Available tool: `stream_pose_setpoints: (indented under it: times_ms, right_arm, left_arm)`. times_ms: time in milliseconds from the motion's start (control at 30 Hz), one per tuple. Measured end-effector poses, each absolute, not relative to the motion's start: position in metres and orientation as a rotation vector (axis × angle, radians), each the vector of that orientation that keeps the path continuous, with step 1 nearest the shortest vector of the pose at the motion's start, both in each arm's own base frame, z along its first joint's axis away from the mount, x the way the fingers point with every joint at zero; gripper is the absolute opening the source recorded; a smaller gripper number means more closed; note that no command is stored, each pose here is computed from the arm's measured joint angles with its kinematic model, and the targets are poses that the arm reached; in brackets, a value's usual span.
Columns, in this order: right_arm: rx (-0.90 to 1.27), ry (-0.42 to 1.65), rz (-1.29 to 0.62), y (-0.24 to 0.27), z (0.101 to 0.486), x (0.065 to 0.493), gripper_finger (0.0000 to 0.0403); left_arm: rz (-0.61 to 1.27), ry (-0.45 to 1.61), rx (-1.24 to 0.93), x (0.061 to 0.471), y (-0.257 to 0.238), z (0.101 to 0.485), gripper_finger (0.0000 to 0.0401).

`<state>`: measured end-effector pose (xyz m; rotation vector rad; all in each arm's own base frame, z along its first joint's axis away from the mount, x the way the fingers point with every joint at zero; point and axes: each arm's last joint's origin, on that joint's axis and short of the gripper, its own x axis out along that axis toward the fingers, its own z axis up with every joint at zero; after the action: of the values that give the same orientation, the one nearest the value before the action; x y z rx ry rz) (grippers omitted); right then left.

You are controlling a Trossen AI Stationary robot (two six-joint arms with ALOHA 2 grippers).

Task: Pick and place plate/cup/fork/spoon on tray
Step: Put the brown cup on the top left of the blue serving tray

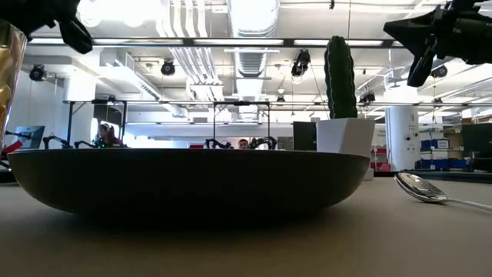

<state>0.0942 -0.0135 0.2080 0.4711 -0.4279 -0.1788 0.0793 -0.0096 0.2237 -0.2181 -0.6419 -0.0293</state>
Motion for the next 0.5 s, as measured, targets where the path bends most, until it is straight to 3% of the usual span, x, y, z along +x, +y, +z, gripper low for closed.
stream_pose_setpoints:
  times_ms: [500]
  right_arm:
    - [0.473, -0.444, -0.171, -0.0134, 0.2095, 0.0936, 0.0009]
  left_arm:
    - [-0.046, -0.683, -0.253, 0.0768, -0.0093, 0.2269, 0.0]
